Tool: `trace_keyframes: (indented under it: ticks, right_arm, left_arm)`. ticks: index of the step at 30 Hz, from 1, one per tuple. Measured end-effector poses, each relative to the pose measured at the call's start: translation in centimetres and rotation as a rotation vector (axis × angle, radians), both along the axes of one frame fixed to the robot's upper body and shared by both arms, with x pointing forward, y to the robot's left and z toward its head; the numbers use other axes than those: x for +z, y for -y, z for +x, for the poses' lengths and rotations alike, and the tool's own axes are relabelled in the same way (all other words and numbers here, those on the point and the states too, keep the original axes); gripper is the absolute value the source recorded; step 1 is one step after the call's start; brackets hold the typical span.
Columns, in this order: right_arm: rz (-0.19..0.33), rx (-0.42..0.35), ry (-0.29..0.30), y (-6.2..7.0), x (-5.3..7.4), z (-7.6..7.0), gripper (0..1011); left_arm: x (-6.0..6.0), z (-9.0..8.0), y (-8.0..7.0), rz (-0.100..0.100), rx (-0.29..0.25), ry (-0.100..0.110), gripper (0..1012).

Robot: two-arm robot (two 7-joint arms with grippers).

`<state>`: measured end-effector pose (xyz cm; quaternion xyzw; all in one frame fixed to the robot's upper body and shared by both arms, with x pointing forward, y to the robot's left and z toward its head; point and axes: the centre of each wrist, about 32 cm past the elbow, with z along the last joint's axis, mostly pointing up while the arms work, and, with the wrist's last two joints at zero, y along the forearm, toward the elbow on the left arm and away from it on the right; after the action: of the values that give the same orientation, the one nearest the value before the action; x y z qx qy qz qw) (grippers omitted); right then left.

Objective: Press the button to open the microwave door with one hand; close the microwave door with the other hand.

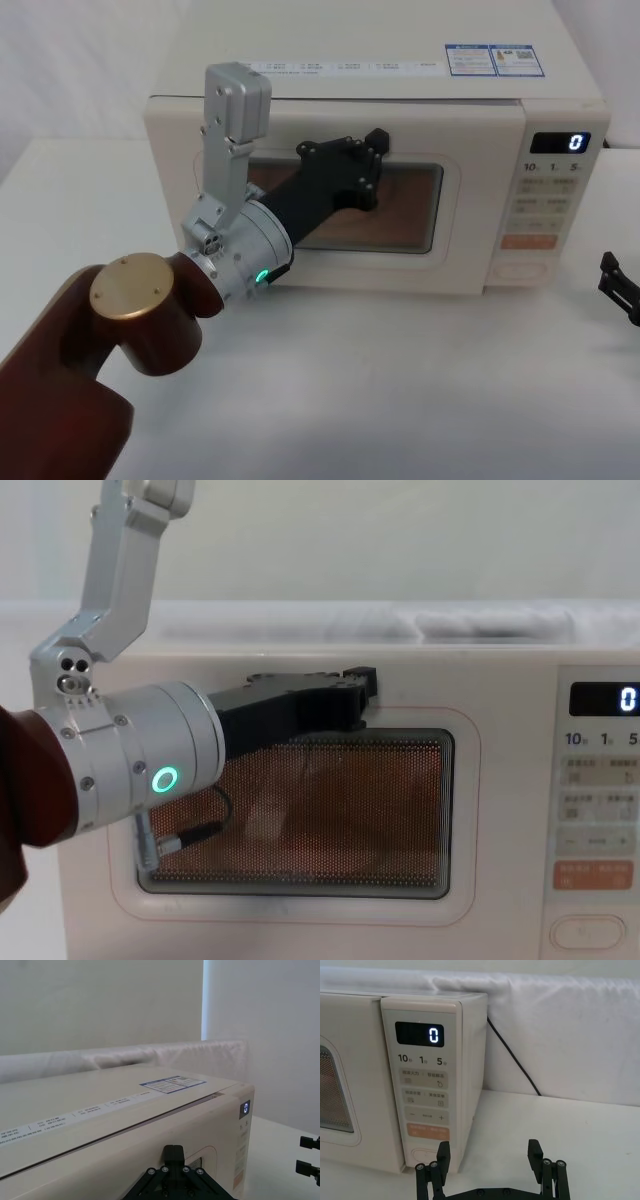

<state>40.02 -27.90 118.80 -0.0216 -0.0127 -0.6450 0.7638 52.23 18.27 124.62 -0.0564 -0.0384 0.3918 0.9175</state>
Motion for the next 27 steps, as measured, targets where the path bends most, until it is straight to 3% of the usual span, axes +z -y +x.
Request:
trace_keyframes:
  ticks: [8,27]
  right_arm:
    - [0.000,0.000,0.000,0.00,0.00,0.00,1002]
    - [0.000,0.000,0.000,0.00,0.00,0.00,1002]
  left_arm:
    - [0.05,0.10,0.10,0.008,0.018,-0.017,0]
    - [0.00,0.26,0.20,0.006,0.041,-0.034,0]
